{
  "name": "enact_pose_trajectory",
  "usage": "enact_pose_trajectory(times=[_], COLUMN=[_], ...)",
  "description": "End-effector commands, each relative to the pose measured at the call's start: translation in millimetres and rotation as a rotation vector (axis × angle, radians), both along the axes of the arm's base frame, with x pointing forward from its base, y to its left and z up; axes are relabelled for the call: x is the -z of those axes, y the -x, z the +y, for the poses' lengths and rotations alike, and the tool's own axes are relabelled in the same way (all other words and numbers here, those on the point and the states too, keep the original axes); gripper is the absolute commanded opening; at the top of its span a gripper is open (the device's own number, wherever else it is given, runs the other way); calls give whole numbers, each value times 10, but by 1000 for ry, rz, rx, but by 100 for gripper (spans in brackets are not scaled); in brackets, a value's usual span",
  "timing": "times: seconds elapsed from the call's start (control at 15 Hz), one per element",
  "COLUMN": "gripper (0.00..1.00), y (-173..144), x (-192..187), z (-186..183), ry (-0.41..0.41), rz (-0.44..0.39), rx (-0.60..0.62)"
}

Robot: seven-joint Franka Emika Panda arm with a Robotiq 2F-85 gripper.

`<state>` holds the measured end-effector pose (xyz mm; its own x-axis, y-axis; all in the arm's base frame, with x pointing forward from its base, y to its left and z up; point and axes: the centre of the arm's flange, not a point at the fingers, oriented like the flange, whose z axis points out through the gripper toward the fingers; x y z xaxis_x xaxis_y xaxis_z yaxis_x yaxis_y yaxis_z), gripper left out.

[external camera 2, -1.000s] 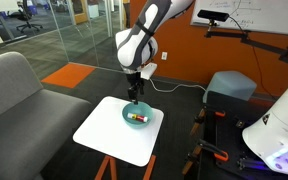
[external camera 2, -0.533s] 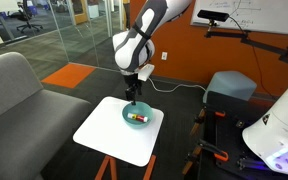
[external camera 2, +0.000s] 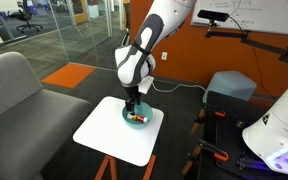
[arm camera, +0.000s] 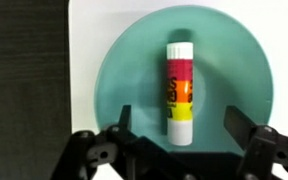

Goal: Take the bottle out of the bowl and put it on the table

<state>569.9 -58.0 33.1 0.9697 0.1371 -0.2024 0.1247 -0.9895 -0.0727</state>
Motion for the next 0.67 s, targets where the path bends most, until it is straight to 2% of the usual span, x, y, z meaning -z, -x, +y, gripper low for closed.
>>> enact_pose_trajectory(times=[0.0, 0.13, 0.2, 0.27, 0.33, 0.4, 0.6], gripper=[100, 99, 84, 83, 69, 60, 37], y=[-9, -23, -45, -71, -89, -107, -123], x=[267, 410, 468, 501, 525, 542, 472], z=[-22, -21, -8, 1, 13, 28, 99], ry=[10, 2, -3, -1, 3, 8, 15], rz=[-19, -26, -28, -31, -31, -33, -15], rx=[7, -6, -12, -15, -23, -27, -43])
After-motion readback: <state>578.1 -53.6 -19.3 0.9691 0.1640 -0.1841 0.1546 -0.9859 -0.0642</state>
